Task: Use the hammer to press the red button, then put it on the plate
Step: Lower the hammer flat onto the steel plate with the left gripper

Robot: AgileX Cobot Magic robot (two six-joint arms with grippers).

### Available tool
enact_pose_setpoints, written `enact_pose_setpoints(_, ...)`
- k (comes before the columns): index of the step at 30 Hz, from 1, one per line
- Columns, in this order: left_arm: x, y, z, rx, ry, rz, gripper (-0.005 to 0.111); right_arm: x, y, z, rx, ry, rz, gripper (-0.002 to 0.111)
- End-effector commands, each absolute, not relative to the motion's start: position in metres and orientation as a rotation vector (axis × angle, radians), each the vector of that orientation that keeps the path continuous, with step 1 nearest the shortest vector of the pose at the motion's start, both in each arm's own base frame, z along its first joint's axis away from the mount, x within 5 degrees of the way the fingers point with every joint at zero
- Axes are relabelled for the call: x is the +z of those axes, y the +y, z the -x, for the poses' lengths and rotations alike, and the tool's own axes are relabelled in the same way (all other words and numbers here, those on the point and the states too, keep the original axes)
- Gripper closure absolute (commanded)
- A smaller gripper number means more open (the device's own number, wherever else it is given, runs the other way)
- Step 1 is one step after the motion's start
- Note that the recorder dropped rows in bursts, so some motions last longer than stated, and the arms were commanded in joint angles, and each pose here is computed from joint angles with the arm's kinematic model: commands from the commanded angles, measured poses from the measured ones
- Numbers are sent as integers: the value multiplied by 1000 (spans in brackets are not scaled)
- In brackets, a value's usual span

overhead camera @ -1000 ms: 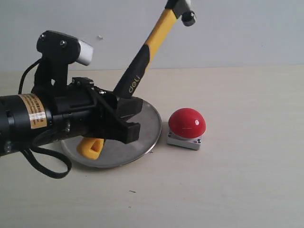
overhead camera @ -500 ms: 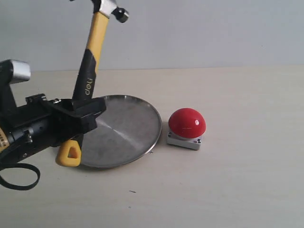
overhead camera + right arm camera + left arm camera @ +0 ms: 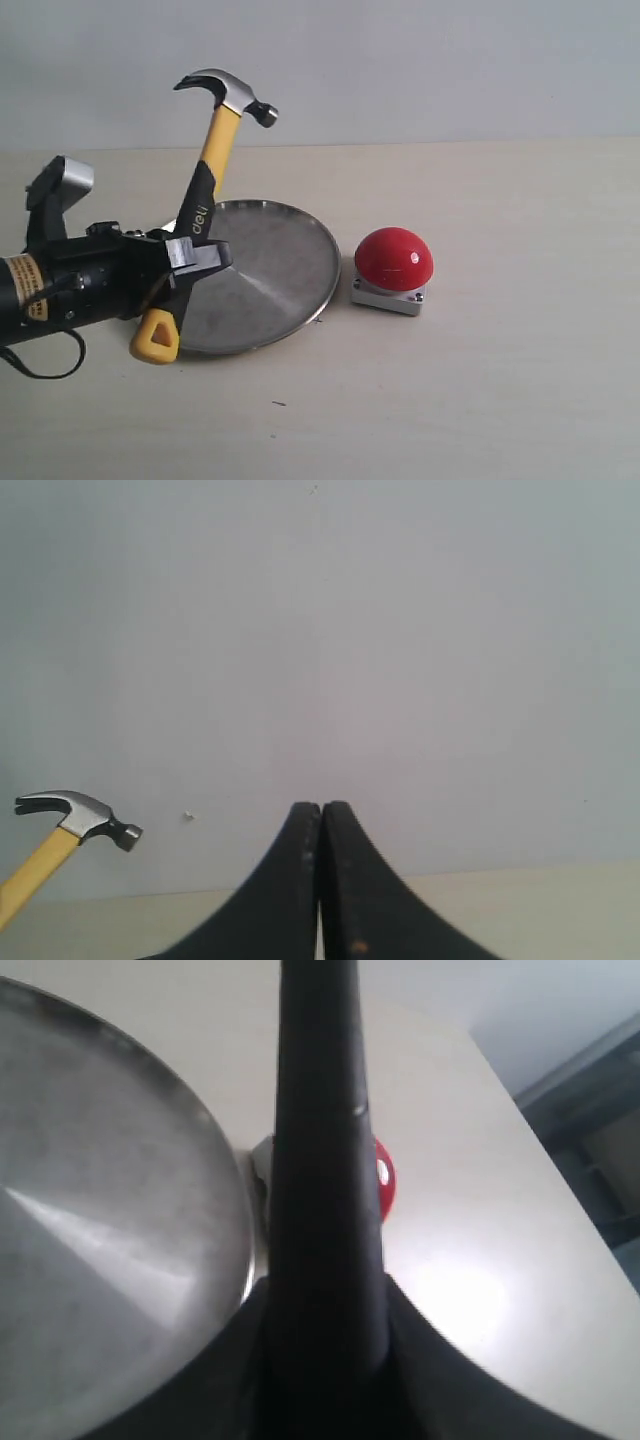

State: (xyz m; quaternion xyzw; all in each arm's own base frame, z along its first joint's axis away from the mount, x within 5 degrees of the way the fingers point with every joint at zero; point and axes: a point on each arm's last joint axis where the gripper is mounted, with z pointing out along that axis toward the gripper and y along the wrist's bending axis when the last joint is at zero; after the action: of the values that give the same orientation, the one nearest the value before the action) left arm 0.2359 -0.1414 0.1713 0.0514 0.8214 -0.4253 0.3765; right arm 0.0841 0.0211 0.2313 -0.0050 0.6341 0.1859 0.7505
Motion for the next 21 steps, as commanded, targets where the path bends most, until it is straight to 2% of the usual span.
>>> enact_pose_setpoints(1, 174, -147, -255, -1321, 1997, -181, 107, 230, 21, -83, 406, 1388, 16, 108)
enact_pose_setpoints(8, 147, -141, -279, -1505, 1975, -103, 107, 230, 21, -83, 406, 1388, 16, 108)
enact_pose_setpoints(16, 108, -127, -305, -1501, 2054, 16, 107, 230, 21, -83, 406, 1388, 16, 108)
enact_pose_setpoints(21, 95, -119, -315, -1502, 2078, 63, 107, 230, 21, -83, 405, 1387, 19, 108)
